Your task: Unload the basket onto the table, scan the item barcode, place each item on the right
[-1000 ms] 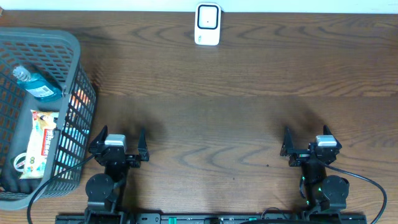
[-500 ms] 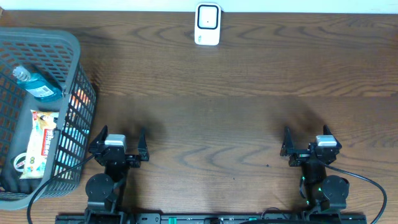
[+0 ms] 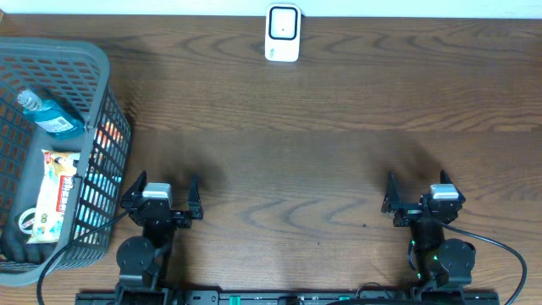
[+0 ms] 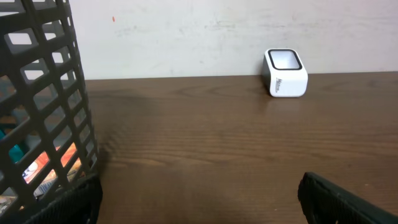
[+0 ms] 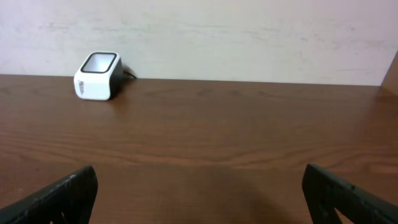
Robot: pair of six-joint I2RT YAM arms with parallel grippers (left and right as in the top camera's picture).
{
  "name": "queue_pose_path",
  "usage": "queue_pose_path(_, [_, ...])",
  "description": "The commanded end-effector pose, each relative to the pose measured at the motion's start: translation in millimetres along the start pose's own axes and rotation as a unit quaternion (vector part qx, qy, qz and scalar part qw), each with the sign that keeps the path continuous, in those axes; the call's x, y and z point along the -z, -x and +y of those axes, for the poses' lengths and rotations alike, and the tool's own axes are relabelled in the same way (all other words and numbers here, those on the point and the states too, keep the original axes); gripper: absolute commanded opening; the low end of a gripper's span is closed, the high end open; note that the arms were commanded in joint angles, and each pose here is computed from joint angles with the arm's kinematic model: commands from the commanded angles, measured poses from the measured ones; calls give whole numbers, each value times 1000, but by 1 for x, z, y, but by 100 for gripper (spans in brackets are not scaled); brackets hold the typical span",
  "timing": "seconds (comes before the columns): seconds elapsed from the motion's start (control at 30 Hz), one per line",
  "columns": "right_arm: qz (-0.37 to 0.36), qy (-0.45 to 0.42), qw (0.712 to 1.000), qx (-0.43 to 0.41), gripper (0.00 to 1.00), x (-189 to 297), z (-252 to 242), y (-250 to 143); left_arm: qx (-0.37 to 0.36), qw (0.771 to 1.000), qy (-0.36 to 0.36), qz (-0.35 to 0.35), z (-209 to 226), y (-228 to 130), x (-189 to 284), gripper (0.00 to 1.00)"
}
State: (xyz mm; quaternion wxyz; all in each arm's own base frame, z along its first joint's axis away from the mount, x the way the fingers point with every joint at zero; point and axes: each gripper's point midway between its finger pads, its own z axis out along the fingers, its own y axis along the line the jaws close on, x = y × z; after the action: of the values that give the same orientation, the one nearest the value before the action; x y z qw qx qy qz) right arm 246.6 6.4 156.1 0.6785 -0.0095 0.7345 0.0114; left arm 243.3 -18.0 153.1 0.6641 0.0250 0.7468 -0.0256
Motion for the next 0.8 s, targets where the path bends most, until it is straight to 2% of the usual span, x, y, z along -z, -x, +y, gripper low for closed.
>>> queue_pose_path(0.0, [2, 9, 1000, 6, 99, 0, 4, -1, -8, 1000, 11, 19, 4, -16, -2, 98])
queue_pose_path(0.7, [1, 9, 1000, 6, 99, 0, 4, -1, -9, 1000, 12, 19, 5, -16, -2, 98])
queue_pose_path(0.77, [1, 9, 1000, 6, 99, 0, 4, -1, -28, 999, 11, 18, 5, -16, -2, 98])
